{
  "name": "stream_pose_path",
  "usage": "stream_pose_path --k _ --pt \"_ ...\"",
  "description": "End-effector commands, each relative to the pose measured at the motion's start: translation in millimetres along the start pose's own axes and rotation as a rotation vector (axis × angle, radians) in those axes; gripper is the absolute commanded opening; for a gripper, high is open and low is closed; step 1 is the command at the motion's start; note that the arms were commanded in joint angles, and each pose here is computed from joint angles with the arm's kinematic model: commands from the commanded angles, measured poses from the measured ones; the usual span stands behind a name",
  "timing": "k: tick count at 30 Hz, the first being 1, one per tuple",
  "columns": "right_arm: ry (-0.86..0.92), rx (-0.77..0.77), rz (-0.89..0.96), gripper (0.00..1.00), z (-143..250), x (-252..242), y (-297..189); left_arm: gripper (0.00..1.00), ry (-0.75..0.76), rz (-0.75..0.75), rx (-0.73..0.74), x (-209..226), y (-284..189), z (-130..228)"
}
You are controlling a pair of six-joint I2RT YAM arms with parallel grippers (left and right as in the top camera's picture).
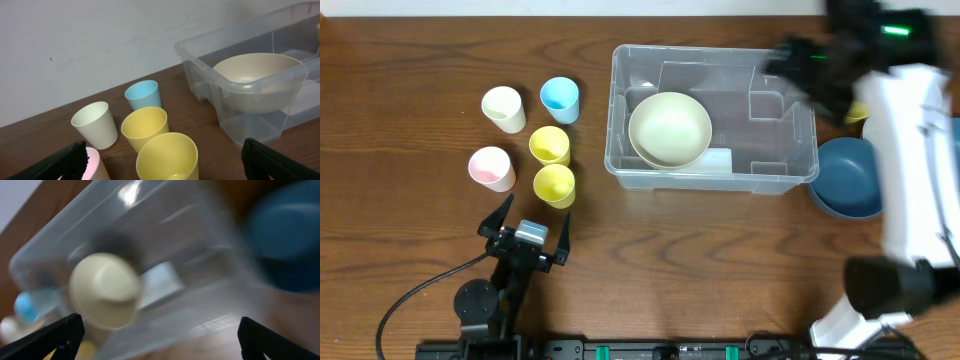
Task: Pack container
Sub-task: 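Open the right gripper and withdraw it to the right, then grasp the rim of the teal bowl with the right gripper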
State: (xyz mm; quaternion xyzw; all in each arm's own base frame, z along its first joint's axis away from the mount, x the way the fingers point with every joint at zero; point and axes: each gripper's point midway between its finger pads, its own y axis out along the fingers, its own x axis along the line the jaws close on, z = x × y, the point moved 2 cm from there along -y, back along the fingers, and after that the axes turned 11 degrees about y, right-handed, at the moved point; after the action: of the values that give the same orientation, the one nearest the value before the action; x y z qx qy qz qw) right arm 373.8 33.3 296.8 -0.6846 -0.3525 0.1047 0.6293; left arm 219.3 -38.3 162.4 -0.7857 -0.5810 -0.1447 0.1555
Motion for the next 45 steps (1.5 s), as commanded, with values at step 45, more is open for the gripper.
stream_pose_path --k 45 --pt "0.197 0.166 0.43 0.84 -11.5 -277.9 188.1 0.98 0.001 0.02 0.039 -6.2 0.9 14.0"
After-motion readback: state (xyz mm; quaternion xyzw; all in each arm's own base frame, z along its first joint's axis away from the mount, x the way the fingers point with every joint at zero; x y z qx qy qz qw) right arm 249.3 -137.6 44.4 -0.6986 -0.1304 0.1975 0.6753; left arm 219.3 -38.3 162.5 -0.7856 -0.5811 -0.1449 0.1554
